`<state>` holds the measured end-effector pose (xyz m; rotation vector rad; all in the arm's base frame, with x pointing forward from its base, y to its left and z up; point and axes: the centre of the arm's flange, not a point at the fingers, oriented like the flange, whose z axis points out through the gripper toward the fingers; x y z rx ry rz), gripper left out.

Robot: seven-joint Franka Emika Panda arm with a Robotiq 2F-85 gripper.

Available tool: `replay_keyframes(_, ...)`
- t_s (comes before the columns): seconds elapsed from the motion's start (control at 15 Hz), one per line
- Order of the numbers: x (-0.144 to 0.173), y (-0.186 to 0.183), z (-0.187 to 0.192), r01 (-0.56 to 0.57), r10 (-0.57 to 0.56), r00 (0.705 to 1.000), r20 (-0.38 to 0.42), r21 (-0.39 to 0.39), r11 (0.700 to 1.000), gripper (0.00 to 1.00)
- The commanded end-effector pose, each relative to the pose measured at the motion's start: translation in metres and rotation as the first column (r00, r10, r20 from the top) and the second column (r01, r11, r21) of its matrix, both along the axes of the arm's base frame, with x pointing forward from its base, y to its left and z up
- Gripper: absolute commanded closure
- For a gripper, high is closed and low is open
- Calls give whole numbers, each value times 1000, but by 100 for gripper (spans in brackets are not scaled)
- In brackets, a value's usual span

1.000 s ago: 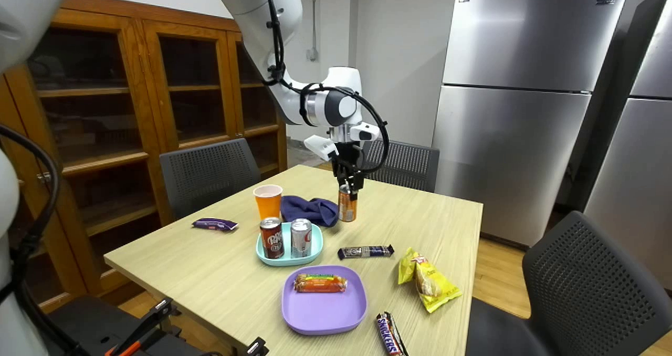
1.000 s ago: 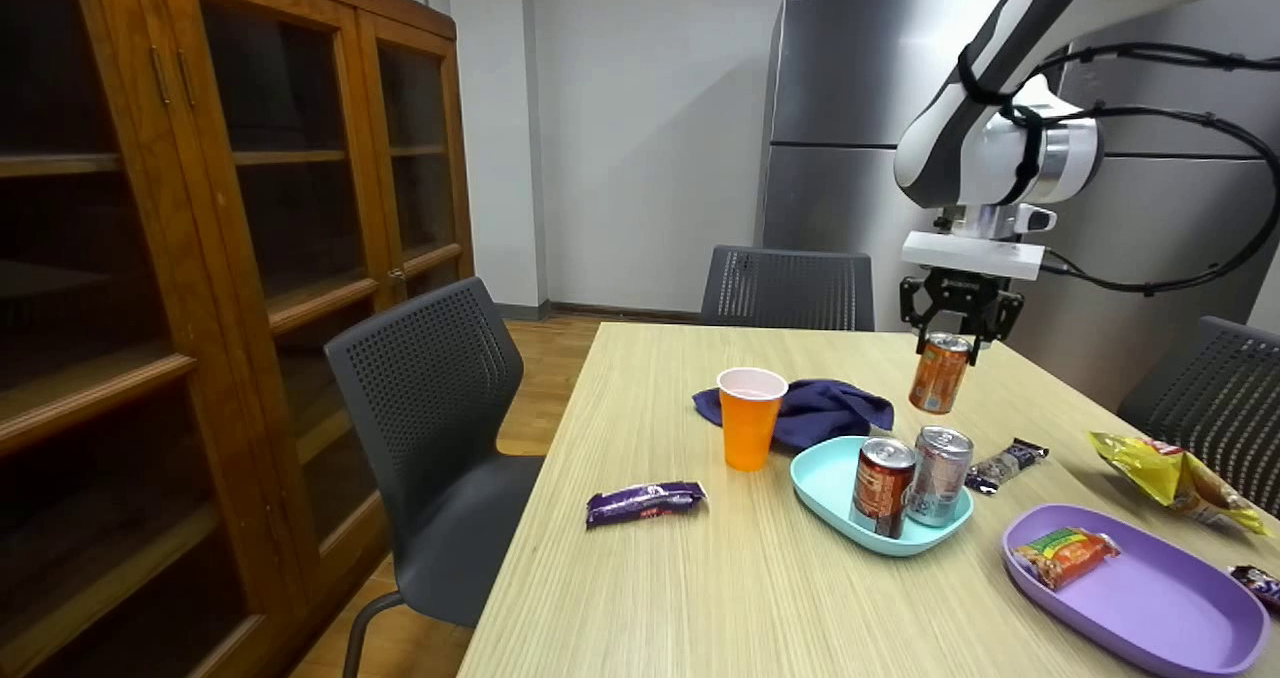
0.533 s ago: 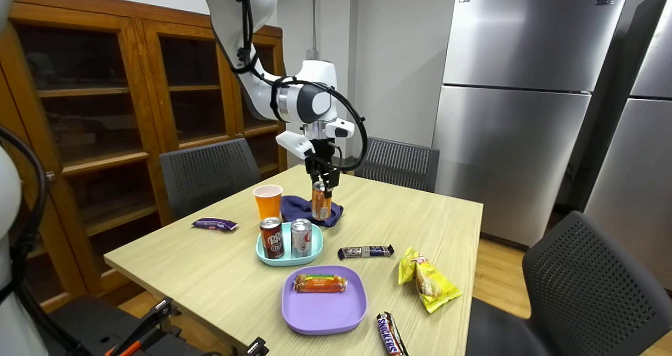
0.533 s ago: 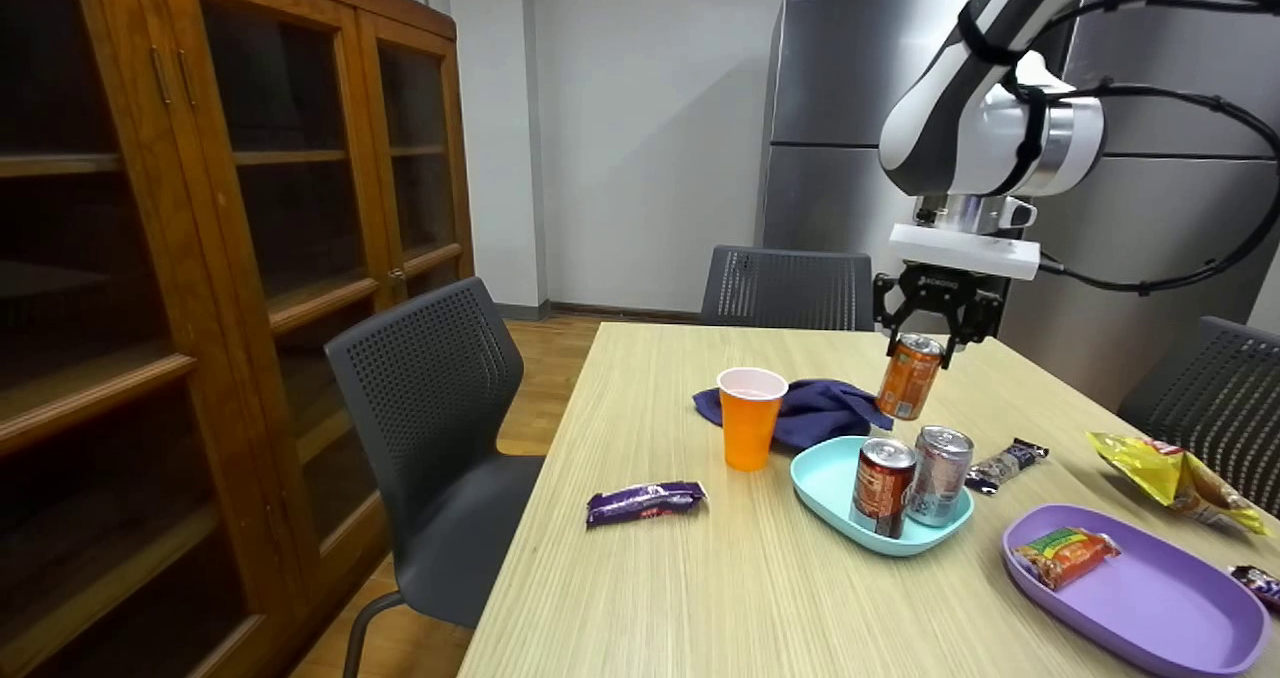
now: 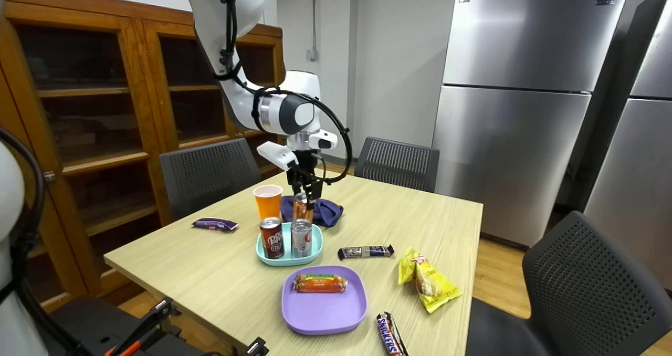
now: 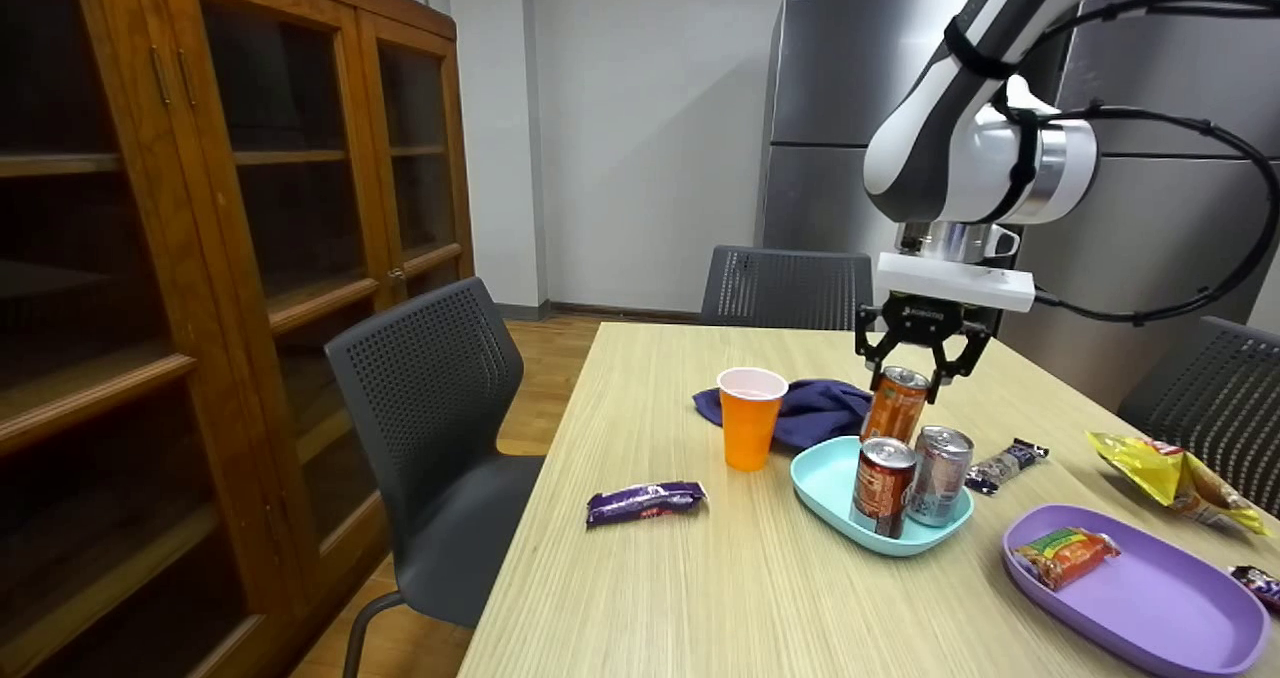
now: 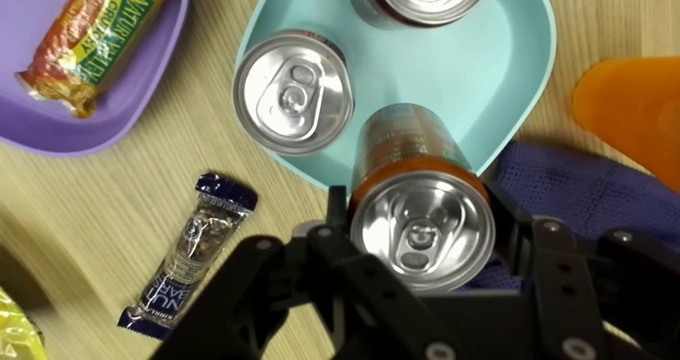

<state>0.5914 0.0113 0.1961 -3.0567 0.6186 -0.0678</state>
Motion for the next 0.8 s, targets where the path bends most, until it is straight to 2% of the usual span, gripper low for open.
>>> replay_keyframes(0.0, -14, 8, 4, -30, 31, 999, 20, -7, 1000, 61)
replay_keyframes(0.73, -6, 16, -16, -33, 35, 999, 30, -61, 998, 61)
